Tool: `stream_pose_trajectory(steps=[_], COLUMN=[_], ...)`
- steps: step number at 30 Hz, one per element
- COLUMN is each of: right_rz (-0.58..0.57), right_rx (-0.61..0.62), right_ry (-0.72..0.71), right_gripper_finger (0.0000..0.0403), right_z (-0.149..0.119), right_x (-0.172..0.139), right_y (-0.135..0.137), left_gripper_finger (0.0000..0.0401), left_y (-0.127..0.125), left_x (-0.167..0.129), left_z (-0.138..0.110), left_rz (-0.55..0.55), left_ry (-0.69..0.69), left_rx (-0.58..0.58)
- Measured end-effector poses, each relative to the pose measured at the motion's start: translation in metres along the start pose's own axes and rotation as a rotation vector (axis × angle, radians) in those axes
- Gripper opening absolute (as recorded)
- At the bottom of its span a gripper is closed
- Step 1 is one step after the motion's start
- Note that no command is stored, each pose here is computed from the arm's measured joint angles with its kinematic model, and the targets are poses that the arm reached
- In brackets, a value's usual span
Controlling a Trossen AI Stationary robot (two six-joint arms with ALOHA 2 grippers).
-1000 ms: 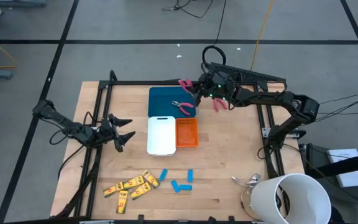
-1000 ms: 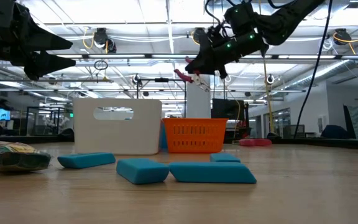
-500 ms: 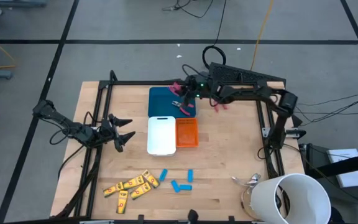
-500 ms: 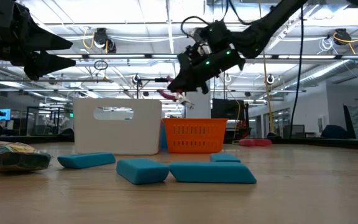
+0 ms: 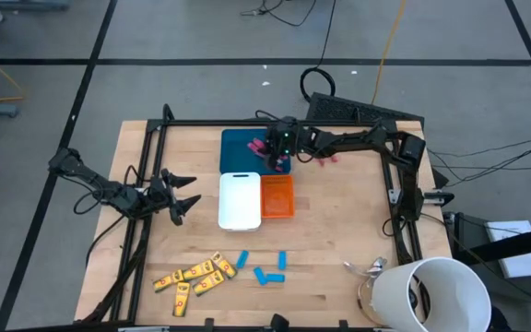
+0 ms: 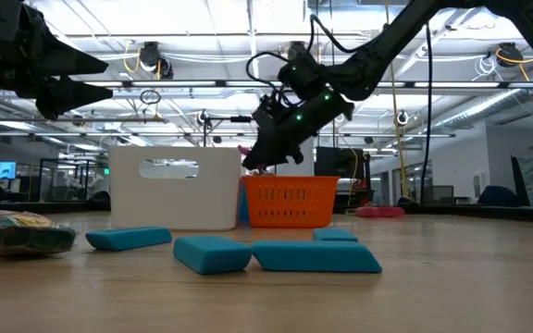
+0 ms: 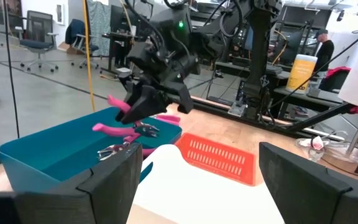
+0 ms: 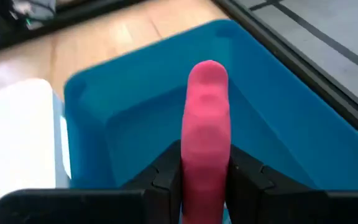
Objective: Pick & Place School Supplies
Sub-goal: Put the pink hole puncher into the blue bin
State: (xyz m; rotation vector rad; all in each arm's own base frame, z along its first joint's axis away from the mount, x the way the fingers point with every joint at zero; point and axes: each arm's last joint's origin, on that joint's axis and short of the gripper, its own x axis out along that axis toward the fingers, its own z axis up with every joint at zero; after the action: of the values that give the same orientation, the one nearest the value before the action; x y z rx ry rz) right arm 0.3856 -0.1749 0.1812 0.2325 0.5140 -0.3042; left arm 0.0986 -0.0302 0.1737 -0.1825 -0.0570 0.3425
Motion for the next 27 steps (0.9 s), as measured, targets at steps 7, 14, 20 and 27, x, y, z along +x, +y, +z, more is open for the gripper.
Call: stream_pose_trajectory(steps=[7, 14, 20, 27], right_rz=[-0.184, -0.326, -0.241, -0.073], right_rx=[-0.075, -0.131, -0.127, -0.153], right_ry=[0.022, 0.005, -0.039, -0.02], right_gripper_finger=[0.008, 0.008, 0.008, 0.008], right_z=[-0.003, 0.0, 0.003, 0.0], right_x=[0.0, -0.001, 0.0, 0.002], right_y=[-0.003, -0.007, 0.001, 0.017], left_gripper_finger=[0.0324, 0.0324, 0.0324, 0.0324], left_y=[0.0, 0.0, 0.0, 0.0], left_x=[0.0, 0.0, 0.0, 0.0], left_z=[0.0, 0.0, 0.0, 0.0], left_rz=[0.0, 0.0, -0.001, 0.0], left_ry=[0.0, 0.0, 0.0, 0.0], left_rx=[0.0, 0.0, 0.0, 0.0])
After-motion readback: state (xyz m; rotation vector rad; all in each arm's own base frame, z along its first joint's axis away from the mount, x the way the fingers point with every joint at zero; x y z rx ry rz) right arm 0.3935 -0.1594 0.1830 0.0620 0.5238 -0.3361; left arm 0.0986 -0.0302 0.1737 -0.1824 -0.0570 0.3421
